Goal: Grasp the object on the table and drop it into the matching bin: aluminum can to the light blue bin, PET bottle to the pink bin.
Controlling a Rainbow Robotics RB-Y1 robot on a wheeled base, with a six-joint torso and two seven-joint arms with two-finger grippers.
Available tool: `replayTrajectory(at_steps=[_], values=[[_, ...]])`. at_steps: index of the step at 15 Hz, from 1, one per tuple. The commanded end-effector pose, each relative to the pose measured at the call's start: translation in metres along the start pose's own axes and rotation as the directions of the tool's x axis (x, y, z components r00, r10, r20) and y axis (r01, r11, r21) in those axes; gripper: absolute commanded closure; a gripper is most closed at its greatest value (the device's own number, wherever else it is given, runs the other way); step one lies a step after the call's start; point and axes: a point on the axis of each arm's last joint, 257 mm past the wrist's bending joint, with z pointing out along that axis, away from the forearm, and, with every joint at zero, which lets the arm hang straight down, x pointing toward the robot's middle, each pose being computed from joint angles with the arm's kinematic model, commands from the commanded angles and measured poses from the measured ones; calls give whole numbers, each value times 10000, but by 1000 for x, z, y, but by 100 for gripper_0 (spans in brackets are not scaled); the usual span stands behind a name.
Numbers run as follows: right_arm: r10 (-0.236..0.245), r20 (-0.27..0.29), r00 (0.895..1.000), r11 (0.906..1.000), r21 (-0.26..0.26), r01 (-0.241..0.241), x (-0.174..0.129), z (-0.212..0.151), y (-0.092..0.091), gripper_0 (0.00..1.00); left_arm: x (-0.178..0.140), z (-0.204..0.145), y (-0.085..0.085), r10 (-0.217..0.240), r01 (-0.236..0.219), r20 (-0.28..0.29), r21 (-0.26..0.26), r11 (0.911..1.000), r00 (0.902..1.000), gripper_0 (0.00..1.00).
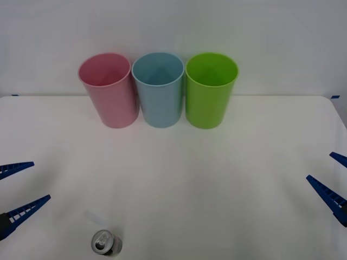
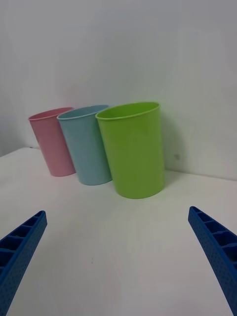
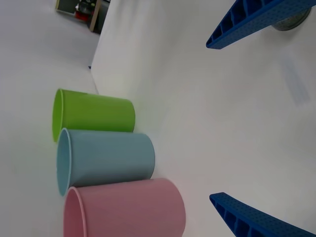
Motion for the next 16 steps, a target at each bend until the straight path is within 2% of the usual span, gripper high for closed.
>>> replayTrajectory(at_steps=[1,4,5,7,11,15,16], values=[[0,1,10000,10000,-1,0,0,0,0,0,13,-5,2,127,-92,-547,636,9979,9984,0],[0,1,10000,10000,-1,0,0,0,0,0,24,-9,7,346,-213,-1033,1268,9917,9940,0],[0,1,10000,10000,-1,0,0,0,0,0,29,-7,9,804,-601,-1299,1531,9864,9883,0],[0,1,10000,10000,-1,0,0,0,0,0,34,-3,9,1260,-956,-1504,1947,9762,9806,0],[0,1,10000,10000,-1,0,0,0,0,0,58,9,9,2182,-1549,-2049,2859,9457,9541,0],[0,1,10000,10000,-1,0,0,0,0,0,75,9,0,2931,-1659,-2712,4090,8973,9168,0],[0,1,10000,10000,-1,0,0,0,0,0,77,10,3,3102,-1734,-2851,4185,8915,9069,0]])
